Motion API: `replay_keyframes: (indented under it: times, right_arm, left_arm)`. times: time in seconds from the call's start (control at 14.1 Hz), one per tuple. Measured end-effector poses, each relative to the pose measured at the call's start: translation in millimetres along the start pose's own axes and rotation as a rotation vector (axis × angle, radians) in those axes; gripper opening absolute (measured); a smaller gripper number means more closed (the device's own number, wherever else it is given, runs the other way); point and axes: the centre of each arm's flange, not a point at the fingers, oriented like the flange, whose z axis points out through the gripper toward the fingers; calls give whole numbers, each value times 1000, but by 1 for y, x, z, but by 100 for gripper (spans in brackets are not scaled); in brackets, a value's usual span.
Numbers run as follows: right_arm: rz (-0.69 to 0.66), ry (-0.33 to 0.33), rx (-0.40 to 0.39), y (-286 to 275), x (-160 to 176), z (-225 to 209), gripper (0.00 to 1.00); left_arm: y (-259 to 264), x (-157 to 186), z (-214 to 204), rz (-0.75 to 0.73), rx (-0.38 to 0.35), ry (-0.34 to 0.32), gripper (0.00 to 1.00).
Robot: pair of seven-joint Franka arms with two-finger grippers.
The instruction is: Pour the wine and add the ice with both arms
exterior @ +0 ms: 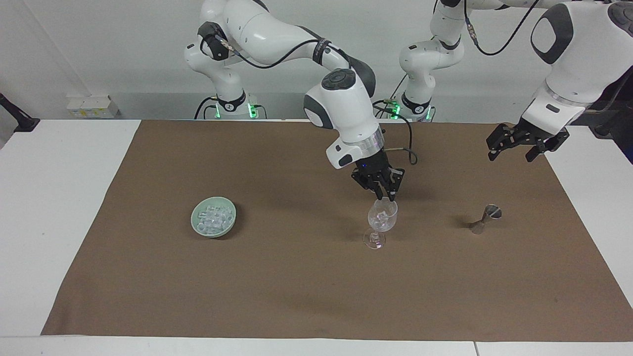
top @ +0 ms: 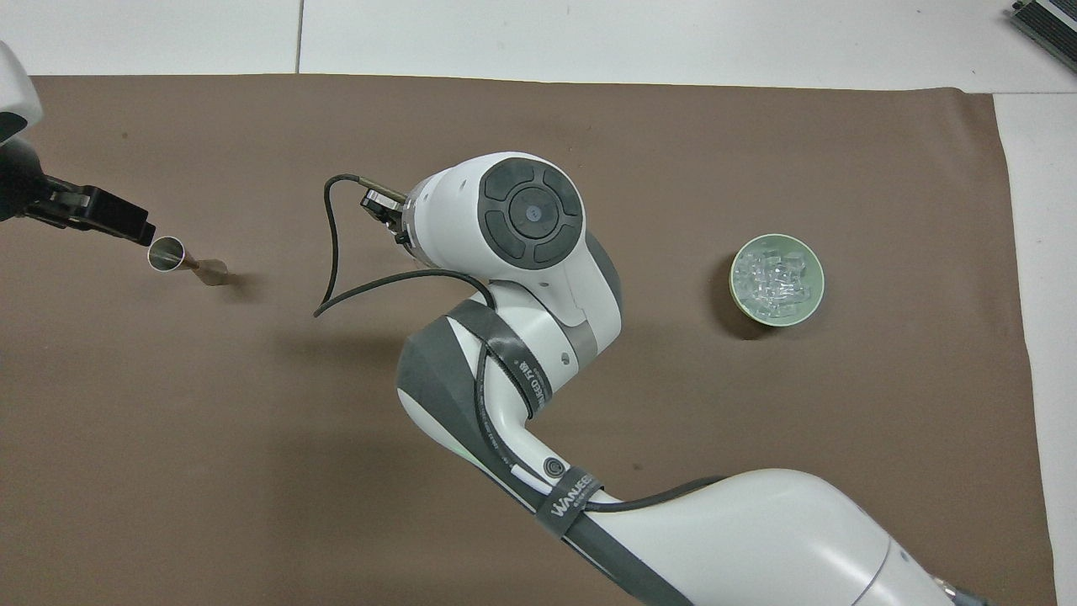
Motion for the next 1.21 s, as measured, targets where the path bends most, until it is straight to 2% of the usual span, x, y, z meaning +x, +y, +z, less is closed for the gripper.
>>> replay_keyframes:
  times: [0.28,0.36,0.71,0.78,0.92,1.21]
  right_arm:
    - [-1,5,4,-1,1,-3,37]
    - [-6,17,9,-3,3,-9,43]
    - [-6,98,-10,7,28,-79,94]
    - [-7,105,-28,15,30,-94,100]
    - [-35,108,-94,38,32,-123,100]
    - [-124,66,-252,83,46,-176,100]
  left_arm:
    - [-3,0,0,-15,1,-1,99]
    - [-3,0,0,-16,1,-1,100]
    - [12,-3,-6,-3,4,7,100]
    - [15,-5,-9,0,6,13,100]
    - [21,-9,-17,2,10,26,100]
    - [24,-11,-22,-14,29,34,100]
